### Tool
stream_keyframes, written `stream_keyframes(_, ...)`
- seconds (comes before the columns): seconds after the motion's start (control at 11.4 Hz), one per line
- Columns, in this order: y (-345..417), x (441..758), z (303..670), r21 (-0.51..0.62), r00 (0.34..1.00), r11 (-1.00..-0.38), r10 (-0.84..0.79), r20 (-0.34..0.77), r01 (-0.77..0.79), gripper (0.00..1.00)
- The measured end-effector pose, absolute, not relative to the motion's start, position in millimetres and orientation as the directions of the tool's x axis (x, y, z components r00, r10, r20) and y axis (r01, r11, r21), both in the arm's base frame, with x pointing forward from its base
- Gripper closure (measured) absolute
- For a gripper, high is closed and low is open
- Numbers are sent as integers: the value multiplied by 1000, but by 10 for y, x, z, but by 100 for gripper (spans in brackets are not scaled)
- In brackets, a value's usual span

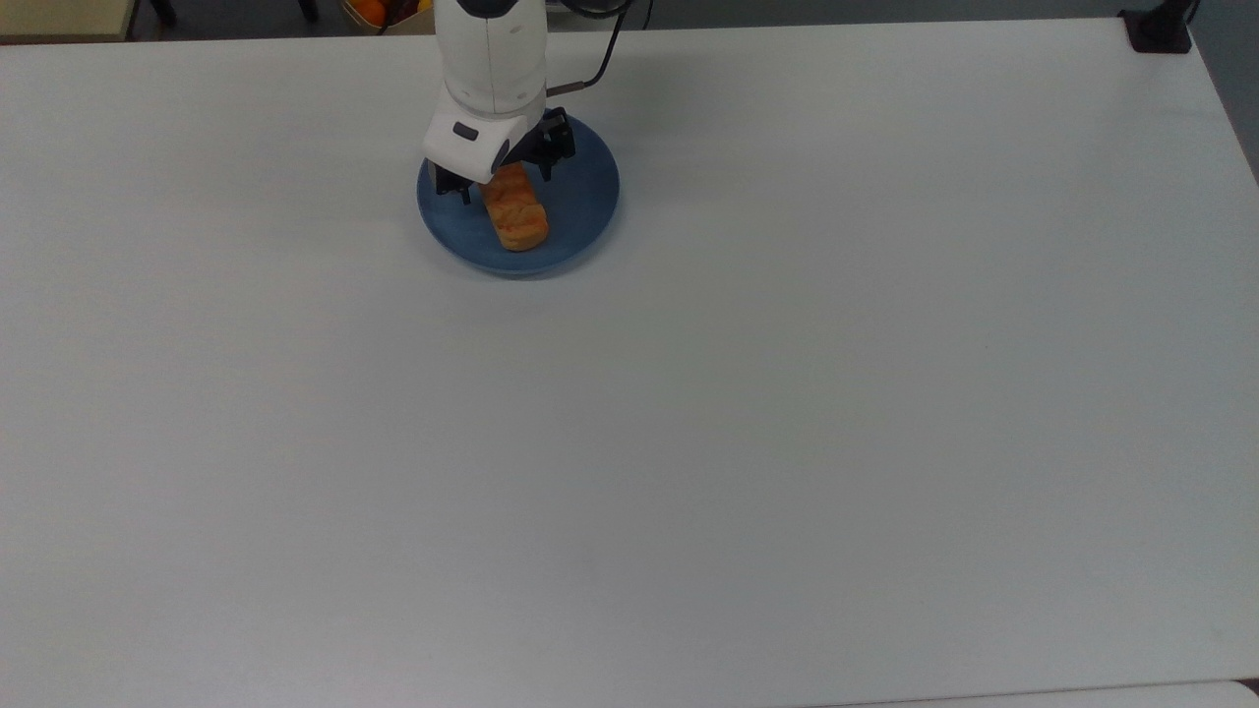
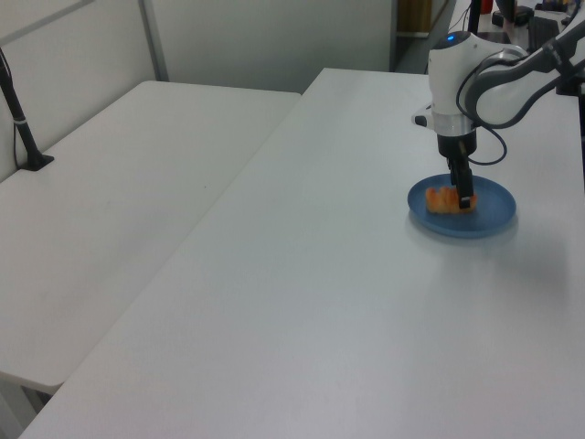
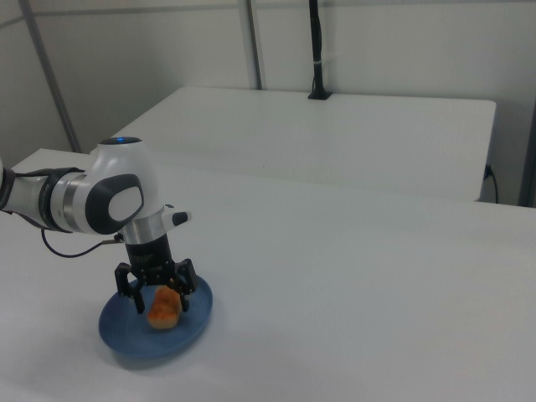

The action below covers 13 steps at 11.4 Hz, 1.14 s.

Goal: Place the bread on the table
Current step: 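Lower the open gripper over the orange bread roll on the plate, then close the gripper on the bread roll and lift it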

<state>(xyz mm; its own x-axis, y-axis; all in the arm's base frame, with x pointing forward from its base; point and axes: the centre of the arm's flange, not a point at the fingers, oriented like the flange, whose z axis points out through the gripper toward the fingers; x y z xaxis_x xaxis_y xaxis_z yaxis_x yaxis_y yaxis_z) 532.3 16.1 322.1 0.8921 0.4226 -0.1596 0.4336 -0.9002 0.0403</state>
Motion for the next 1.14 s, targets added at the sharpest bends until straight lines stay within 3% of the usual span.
stream_keyframes(0.09,155,5311,3194,53,887,-894,433,-163,446,4)
stream_keyframes(0.26,156,5303,3179,58,884,-890,438,-164,452,26)
stream_keyframes(0.44,169,5294,3168,57,883,-889,440,-166,454,41)
stream_keyframes(0.53,173,5295,3174,57,882,-889,441,-165,455,57)
stream_keyframes(0.62,172,5288,3178,56,882,-889,440,-170,454,63)
stream_keyframes(0.88,175,5236,3258,47,877,-890,436,-200,453,65)
stream_keyframes(1.14,150,5240,3646,40,875,-897,419,-243,440,65)
